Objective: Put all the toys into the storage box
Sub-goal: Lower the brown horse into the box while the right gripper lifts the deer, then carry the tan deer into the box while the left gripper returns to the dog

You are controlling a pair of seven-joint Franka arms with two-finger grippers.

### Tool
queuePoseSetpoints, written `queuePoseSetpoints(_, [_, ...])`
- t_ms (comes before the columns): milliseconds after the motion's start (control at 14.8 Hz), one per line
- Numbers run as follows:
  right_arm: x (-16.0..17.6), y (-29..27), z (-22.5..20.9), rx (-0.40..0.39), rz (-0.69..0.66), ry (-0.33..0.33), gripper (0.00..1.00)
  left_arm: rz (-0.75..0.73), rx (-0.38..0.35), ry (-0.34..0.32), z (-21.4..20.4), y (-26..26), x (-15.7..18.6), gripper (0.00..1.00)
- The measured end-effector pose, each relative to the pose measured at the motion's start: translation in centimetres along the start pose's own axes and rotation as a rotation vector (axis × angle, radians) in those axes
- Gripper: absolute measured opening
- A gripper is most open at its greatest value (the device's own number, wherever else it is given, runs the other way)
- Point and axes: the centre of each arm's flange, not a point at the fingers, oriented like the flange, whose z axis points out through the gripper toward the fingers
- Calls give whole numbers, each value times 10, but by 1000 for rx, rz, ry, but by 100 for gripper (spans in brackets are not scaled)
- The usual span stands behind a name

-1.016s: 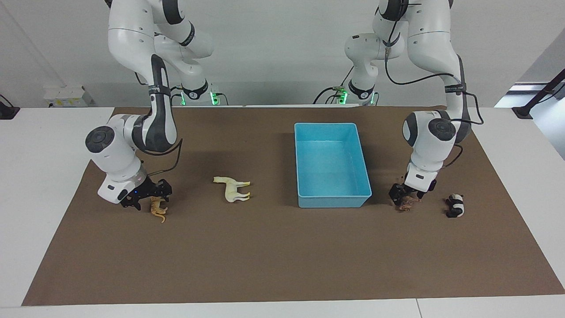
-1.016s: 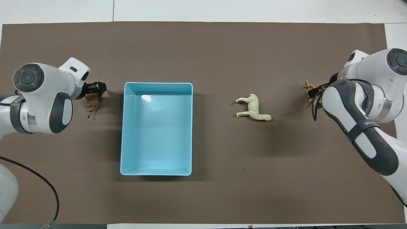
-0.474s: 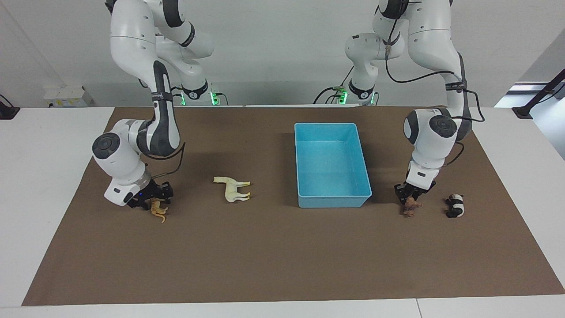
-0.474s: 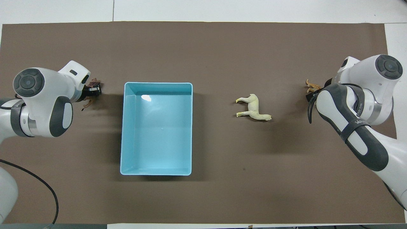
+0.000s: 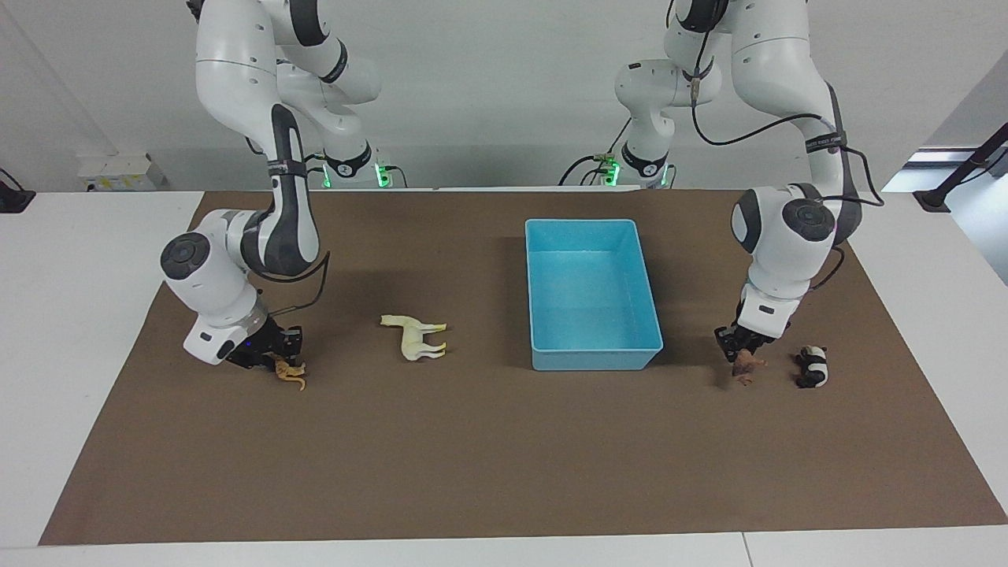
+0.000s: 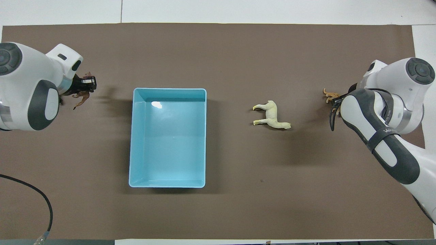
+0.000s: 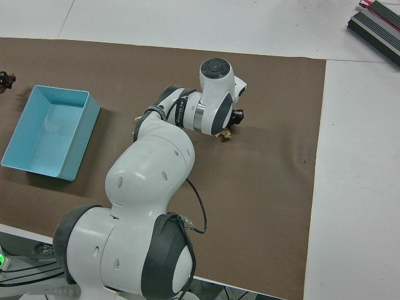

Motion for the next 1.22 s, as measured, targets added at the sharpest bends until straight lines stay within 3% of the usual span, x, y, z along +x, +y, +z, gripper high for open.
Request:
queuePoseSetpoints(135, [9,-2,-26,14,34,-16,33,-6,6,-10,-54,13,0,36])
queuePoseSetpoints(271, [22,-8,-80,28,66,-19,33,-31,0,-9,-99,45,-16,36])
queuePoseSetpoints(474, [24,-22,-169,41,97,-1,33,-82,-5,-16,-141,121,-62,36])
queuePoseSetpoints(677, [18,-61,-250,53,123,-1,33,-115,4,-35,-144,210,-130,37])
queuePoseSetpoints(812, [14,-103,-286,56,134,9,33,-106,17,-50,-134,235,-160,54])
queuePoseSetpoints(1083, [14,-131,-294,56,142,13,33,-114,24,-54,-132,219,-155,99])
queuePoseSetpoints(1219, [17,-145,-291,56,172,10,33,-67,28,-59,-127,183,-130,100])
